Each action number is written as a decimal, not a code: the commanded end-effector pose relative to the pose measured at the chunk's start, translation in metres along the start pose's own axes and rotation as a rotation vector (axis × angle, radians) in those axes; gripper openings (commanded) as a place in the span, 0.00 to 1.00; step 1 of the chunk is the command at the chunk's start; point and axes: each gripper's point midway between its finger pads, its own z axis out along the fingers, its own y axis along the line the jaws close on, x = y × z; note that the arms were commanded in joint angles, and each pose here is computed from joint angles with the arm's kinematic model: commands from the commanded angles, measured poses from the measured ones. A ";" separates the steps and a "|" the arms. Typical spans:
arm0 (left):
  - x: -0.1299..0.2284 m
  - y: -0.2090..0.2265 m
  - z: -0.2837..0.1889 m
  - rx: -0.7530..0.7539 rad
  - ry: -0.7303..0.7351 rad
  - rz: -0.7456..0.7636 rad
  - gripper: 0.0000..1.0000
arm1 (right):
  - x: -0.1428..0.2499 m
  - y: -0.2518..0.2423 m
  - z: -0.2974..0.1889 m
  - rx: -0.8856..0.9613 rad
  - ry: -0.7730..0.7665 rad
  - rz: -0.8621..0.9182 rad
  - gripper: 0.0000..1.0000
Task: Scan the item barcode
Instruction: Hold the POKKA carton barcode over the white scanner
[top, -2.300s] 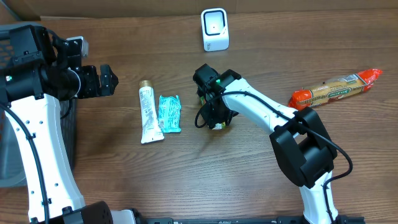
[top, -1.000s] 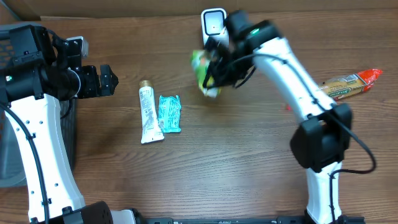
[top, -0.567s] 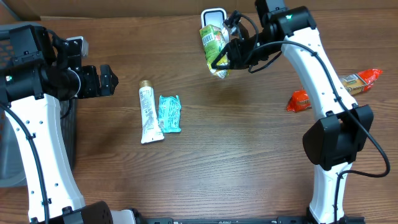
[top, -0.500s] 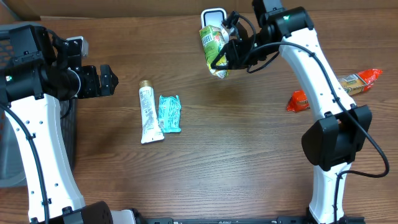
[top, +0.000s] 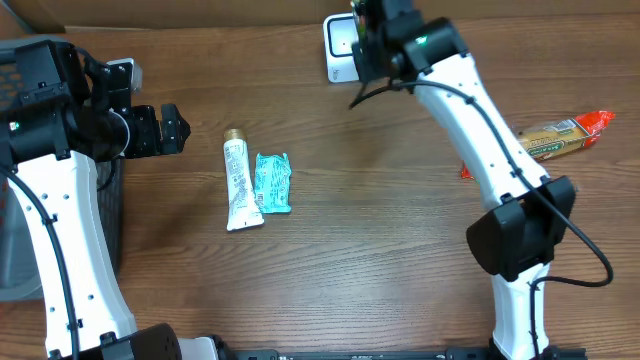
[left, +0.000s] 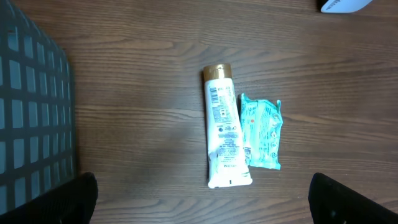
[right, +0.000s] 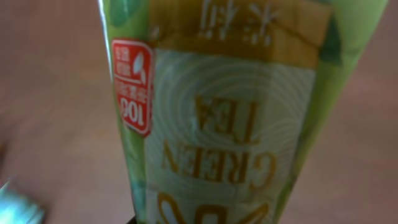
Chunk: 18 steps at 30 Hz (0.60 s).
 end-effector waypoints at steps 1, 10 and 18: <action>-0.003 0.000 -0.001 -0.003 -0.005 0.028 1.00 | -0.031 -0.029 -0.004 0.253 -0.111 -0.143 0.04; -0.003 0.000 -0.001 -0.003 -0.005 0.029 0.99 | -0.054 -0.020 0.038 0.312 -0.166 -0.582 0.04; -0.003 0.000 -0.001 -0.003 -0.006 0.028 0.99 | -0.068 -0.025 0.062 0.435 -0.205 -0.706 0.04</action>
